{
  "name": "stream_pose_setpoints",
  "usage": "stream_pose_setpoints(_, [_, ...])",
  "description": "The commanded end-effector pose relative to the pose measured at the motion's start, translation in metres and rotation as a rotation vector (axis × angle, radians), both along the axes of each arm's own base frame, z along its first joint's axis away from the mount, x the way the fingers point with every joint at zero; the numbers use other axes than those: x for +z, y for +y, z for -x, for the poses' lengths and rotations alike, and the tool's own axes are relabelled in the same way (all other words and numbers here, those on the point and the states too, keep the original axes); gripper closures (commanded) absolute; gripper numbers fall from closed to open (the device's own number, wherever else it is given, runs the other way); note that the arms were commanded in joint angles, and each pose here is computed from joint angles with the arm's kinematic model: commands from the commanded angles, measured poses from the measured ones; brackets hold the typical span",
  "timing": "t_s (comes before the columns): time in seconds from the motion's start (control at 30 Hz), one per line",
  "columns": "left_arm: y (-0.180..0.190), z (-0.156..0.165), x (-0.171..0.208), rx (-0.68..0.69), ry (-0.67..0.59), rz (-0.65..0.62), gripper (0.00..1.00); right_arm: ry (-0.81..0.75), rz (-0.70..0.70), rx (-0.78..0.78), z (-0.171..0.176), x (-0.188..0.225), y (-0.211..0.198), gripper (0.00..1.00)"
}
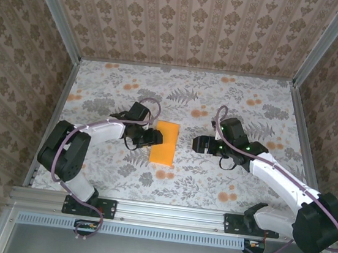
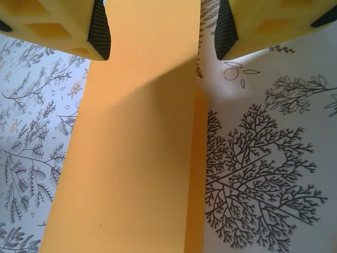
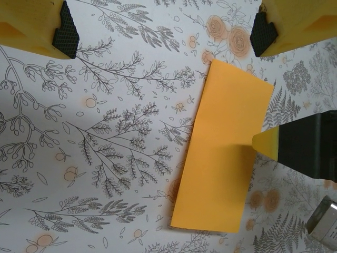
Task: Fold a paper plane with a square sheet of paper (fold left side to right side)
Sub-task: Third fold the triangle at the center of the table.
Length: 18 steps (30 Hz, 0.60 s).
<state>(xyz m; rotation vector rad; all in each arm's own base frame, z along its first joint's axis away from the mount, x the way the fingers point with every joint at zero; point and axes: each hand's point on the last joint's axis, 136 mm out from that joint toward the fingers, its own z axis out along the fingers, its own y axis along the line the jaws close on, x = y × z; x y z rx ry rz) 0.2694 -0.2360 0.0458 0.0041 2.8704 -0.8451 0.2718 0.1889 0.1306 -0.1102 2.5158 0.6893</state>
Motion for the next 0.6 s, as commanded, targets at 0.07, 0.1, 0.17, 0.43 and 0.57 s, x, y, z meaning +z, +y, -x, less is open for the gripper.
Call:
stream_pose_setpoints(0.07, [-0.005,0.003,-0.005,-0.024,0.015,0.031,0.48,-0.032,-0.018,0.049,0.004,0.007,0.007,0.12])
stream_pose_setpoints(0.1, [-0.005,0.002,-0.005,-0.023,0.015,0.029,0.50,-0.032,-0.020,0.051,0.004,0.006,0.008,0.12])
stream_pose_setpoints(0.17, [-0.004,0.003,-0.007,-0.020,0.020,0.028,0.57,-0.033,-0.026,0.057,0.005,0.006,0.009,0.12])
stream_pose_setpoints(0.43, [-0.011,0.006,0.005,-0.008,0.011,0.063,0.92,-0.161,0.031,0.144,0.014,0.013,0.017,0.13])
stream_pose_setpoints(0.57, [-0.020,0.007,0.012,-0.010,0.017,0.093,0.99,-0.319,0.127,0.263,0.028,0.012,0.038,0.13])
